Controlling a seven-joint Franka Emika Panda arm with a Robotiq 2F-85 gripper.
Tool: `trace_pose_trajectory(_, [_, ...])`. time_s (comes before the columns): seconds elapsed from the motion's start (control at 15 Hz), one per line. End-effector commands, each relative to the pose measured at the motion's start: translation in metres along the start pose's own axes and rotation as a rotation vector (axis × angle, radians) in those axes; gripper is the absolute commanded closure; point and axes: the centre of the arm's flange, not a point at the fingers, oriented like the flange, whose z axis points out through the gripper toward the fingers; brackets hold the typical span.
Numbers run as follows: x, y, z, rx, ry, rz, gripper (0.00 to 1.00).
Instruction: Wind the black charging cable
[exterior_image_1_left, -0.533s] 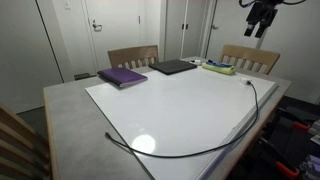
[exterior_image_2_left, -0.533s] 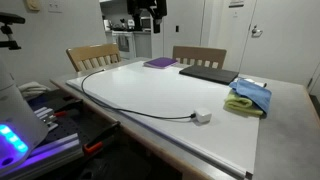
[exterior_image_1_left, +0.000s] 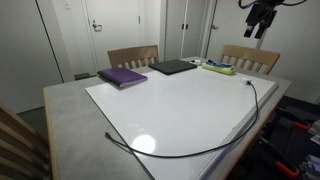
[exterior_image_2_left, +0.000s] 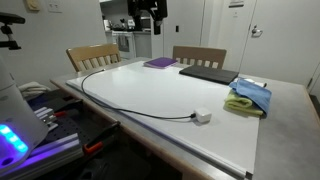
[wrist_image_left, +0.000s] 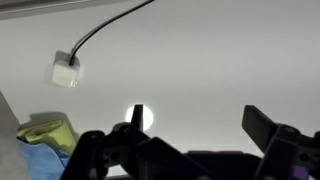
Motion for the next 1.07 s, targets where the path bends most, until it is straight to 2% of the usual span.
trace_pose_trajectory(0.0, [0.022, 0.015, 0.018, 0.001, -0.007, -0.009, 0.0])
trace_pose_trajectory(0.6, [0.064, 0.054, 0.057, -0.017, 0.0, -0.013, 0.0])
trace_pose_trajectory(0.8, [0.073, 0.08, 0.069, -0.008, 0.008, 0.01, 0.0])
trace_pose_trajectory(1.0, [0.078, 0.115, 0.081, 0.036, 0.017, 0.05, 0.0])
